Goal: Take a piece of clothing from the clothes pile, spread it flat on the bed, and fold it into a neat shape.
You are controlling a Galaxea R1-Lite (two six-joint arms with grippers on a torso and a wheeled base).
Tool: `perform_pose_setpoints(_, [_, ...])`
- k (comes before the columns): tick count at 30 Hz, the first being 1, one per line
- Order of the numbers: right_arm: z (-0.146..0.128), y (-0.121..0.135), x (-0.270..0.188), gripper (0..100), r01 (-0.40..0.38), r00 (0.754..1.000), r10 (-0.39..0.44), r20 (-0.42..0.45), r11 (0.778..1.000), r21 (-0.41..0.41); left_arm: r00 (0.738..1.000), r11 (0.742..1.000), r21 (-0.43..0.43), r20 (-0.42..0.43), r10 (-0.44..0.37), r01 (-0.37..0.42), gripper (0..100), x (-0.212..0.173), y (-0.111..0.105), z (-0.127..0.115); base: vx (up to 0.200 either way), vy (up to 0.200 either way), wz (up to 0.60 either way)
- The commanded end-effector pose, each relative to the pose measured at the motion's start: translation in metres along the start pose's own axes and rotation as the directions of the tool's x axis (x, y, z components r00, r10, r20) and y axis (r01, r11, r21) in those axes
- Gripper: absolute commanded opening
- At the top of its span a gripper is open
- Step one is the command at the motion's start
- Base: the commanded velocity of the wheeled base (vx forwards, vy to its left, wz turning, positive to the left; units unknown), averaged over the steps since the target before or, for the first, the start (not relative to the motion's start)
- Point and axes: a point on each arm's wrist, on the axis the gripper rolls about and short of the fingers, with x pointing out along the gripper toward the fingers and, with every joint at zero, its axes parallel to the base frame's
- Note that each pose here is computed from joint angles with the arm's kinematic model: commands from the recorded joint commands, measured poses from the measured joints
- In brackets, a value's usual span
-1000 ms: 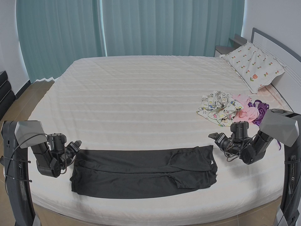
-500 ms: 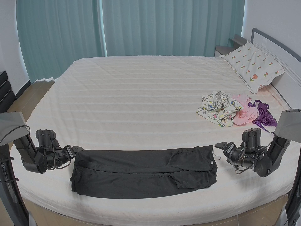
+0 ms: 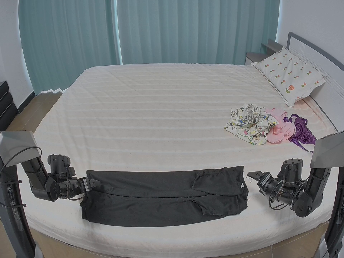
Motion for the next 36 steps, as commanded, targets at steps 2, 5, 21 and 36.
perform_pose_setpoints(2, [-0.0055, -0.006, 0.0005, 100, 0.023, 1.0, -0.023, -0.02, 1.0, -0.001, 0.999, 1.0, -0.002, -0.039, 0.015, -0.015, 100, 0.0193, 0.0073, -0.0164, 0.0, 0.0, 0.0])
perform_pose_setpoints(5, [-0.0061, -0.006, 0.0007, 100, 0.022, 0.999, -0.022, -0.023, 1.0, -0.002, 1.0, 1.0, -0.002, -0.017, 0.002, -0.002, 100, 0.0221, 0.0071, -0.0164, 0.0, 0.0, 0.0])
perform_pose_setpoints(21, [-0.0059, -0.0049, -0.0011, 100, 0.007, 0.999, -0.007, -0.037, 1.0, 0.0, 0.997, 0.997, 0.032, -0.022, -0.076, 0.076, 100, 0.0246, 0.0049, -0.0207, 0.0, 0.0, 0.0])
perform_pose_setpoints(36, [-0.0058, -0.0054, -0.0014, 100, 0.009, 0.999, -0.009, -0.037, 1.0, 0.001, 0.997, 0.996, 0.044, -0.001, -0.074, 0.074, 0, 0.0216, 0.0049, -0.0165, 0.0, 0.0, 0.0])
